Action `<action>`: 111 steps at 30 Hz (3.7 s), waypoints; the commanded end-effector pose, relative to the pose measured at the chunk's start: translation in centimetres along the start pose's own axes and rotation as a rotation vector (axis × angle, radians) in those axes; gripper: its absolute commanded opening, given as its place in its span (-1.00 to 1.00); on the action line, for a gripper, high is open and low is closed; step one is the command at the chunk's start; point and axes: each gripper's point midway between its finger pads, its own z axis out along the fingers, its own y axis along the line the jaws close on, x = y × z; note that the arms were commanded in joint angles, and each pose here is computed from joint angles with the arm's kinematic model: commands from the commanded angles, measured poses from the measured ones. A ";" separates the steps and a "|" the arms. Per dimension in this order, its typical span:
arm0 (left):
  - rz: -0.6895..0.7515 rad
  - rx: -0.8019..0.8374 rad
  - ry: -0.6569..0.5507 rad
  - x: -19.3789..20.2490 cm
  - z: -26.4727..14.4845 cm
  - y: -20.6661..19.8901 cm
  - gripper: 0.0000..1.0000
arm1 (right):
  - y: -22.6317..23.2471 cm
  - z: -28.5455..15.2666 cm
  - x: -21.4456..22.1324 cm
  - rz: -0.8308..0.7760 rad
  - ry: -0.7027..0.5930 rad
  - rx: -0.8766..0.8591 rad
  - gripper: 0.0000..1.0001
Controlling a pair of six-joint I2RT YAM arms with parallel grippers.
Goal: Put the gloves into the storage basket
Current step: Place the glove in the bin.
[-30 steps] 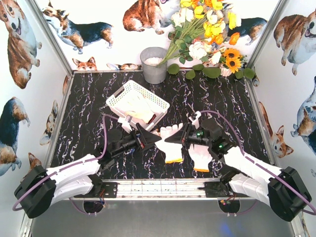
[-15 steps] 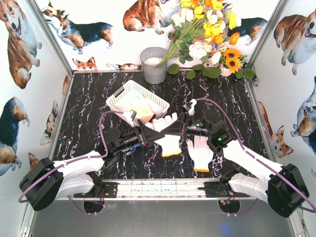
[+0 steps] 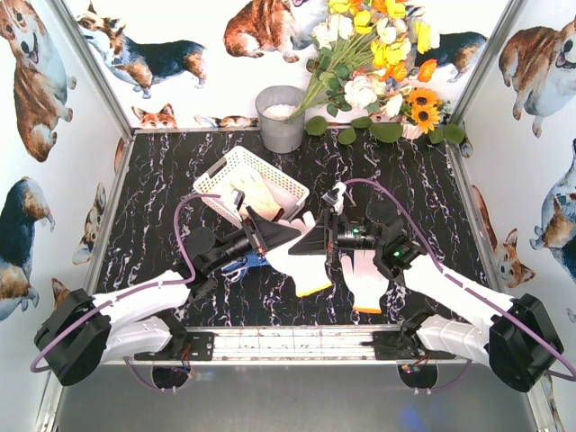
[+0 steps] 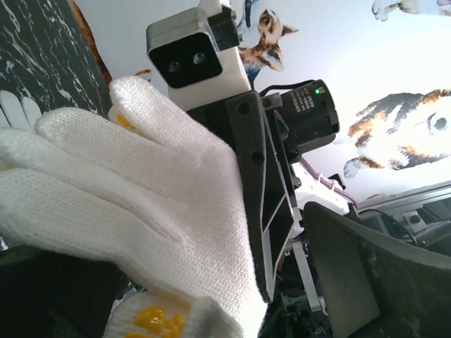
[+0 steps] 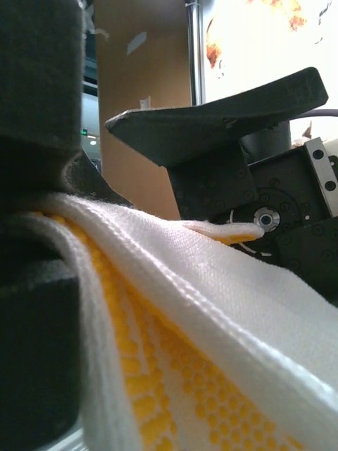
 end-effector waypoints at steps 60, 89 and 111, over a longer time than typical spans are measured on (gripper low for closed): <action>0.440 -0.466 -0.269 -20.2 -2.4 14.0 -1.00 | -14.0 11.4 -20.8 -0.252 0.123 0.456 -1.00; 0.557 -0.639 -0.280 -25.4 -2.9 22.5 -1.00 | -19.6 12.9 -27.6 -0.362 0.123 0.521 -1.00; 0.588 -0.843 -0.272 -25.8 -5.7 26.1 -1.00 | -23.4 12.2 -28.2 -0.413 0.137 0.678 -0.68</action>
